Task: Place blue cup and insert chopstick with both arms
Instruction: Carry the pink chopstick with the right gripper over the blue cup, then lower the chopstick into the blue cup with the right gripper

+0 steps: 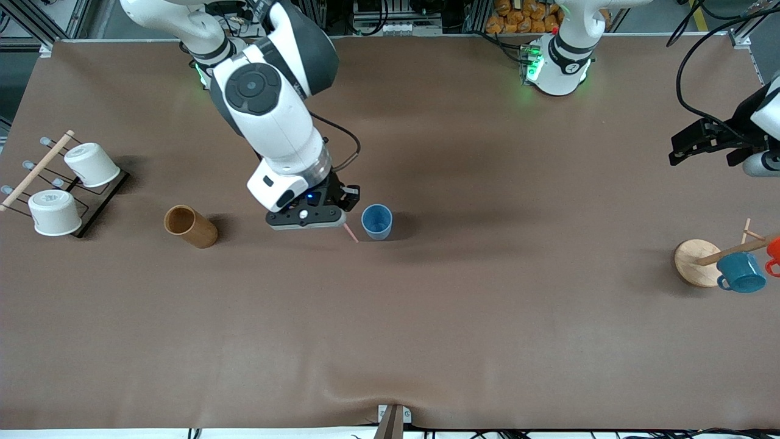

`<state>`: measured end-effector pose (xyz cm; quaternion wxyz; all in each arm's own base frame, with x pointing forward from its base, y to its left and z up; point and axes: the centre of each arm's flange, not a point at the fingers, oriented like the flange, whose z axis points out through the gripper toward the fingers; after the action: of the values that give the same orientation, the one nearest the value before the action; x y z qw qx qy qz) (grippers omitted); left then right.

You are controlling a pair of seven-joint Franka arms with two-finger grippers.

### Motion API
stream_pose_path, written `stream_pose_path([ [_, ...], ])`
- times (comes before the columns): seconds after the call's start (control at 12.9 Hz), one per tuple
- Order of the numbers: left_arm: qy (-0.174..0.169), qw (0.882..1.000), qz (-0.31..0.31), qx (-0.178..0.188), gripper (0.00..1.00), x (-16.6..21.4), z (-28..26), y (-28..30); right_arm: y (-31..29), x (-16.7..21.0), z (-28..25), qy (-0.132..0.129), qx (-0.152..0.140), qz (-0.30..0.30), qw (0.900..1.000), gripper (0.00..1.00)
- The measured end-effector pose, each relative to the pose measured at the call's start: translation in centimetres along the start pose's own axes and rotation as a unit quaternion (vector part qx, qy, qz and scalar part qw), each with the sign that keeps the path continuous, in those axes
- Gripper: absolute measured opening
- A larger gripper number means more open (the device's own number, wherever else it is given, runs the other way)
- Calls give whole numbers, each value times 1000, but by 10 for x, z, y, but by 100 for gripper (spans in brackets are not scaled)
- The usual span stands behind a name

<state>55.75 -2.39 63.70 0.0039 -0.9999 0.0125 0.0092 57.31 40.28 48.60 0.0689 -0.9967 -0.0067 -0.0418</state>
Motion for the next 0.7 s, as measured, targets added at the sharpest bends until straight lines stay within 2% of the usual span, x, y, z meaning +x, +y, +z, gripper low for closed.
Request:
stream_pose_path([
  [0.7,-3,1000,-2,1,100,0,3,-2,-43,-35,12,-19,-7,-10,1000,11],
])
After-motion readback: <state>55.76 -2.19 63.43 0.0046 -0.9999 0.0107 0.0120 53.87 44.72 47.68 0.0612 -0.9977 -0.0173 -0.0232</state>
